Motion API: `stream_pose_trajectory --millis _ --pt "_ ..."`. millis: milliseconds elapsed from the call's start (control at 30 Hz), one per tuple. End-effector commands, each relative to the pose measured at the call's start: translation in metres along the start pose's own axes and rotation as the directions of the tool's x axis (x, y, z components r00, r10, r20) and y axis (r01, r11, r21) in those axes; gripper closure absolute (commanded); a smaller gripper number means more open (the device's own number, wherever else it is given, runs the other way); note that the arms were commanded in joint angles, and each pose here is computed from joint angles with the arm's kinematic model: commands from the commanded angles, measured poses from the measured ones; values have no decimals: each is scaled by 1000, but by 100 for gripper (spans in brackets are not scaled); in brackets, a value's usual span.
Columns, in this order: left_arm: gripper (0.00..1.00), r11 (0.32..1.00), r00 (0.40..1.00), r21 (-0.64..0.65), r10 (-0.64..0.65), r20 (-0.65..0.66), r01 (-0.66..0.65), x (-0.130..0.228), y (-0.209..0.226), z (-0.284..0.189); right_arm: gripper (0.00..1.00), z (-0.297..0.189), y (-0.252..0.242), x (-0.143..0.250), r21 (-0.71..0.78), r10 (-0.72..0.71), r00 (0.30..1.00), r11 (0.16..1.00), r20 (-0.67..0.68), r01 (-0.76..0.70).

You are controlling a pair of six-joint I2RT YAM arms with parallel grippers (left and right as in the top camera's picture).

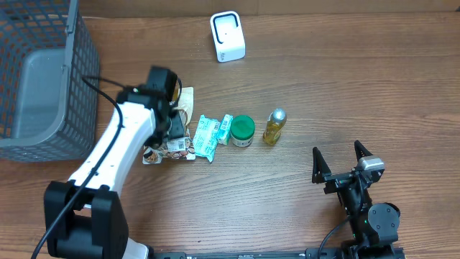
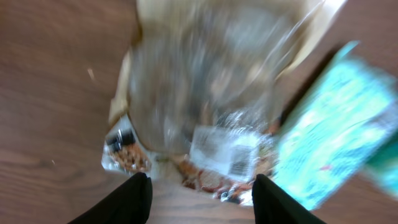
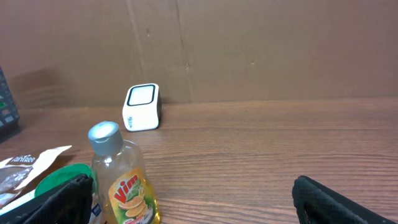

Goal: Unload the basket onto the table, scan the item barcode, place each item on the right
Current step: 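Release the bag and raise the left gripper above it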

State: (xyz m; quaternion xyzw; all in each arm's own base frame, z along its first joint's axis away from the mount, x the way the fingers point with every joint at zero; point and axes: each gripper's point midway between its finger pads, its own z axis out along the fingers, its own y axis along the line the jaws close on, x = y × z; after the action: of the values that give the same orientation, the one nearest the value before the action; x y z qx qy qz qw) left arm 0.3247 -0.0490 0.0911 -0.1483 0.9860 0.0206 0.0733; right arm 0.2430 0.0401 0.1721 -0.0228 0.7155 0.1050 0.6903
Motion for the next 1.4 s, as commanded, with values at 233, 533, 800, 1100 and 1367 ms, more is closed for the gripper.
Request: stream_pose_trajectory --millis 233,533,800,1100,1367 --pt "0 987 954 110 -141 264 115 -96 17 -87 0 0 -2 2 7 -8 1000 1000 4 8" --pt "0 987 954 109 -142 263 117 -95 18 -87 0 0 -2 2 7 -8 1000 1000 4 8" --pt "0 987 954 109 -142 263 117 -95 18 -87 0 0 -2 2 7 -8 1000 1000 4 8" --pt "0 987 954 109 -142 263 117 -95 18 -87 0 0 -2 2 7 -8 1000 1000 4 8" --pt "0 987 954 109 -142 263 117 -95 18 -87 0 0 -2 2 7 -8 1000 1000 4 8"
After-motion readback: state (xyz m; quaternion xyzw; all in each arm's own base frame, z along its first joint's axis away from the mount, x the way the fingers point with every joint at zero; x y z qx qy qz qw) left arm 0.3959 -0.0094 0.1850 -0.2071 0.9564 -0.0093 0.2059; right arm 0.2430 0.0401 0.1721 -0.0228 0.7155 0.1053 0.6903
